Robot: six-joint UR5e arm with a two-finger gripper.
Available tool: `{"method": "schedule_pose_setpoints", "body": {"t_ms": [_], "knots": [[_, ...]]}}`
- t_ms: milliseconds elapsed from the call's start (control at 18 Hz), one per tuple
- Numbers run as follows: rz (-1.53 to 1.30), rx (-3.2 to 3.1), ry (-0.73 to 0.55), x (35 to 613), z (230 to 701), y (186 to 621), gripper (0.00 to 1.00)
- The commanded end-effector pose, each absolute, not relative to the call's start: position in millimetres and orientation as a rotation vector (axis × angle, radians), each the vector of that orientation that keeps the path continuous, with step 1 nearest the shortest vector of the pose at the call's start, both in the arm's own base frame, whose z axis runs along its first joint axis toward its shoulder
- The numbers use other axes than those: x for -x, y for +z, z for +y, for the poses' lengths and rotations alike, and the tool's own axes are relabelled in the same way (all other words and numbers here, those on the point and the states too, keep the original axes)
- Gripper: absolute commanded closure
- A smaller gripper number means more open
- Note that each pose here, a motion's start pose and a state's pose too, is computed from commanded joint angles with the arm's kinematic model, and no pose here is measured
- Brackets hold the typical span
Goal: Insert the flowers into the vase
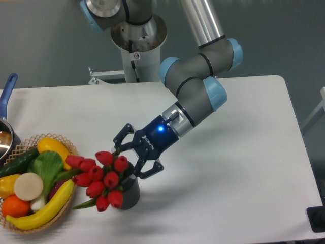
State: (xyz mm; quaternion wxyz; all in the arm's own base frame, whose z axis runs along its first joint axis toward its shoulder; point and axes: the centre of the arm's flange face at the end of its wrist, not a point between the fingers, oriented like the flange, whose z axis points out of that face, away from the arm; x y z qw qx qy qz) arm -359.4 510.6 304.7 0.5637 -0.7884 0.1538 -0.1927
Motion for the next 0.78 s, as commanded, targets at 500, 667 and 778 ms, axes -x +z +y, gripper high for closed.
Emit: {"method": "schedule_pose_setpoints", "body": {"t_ms": [500,667,778], "knots": [[0.319,1.858,-0.323,366,454,356,0.0],[0.287,1.9,-0.223,382,424,374,0.0],[0.257,1.941,-0.159,402,408,379,0.0]]}}
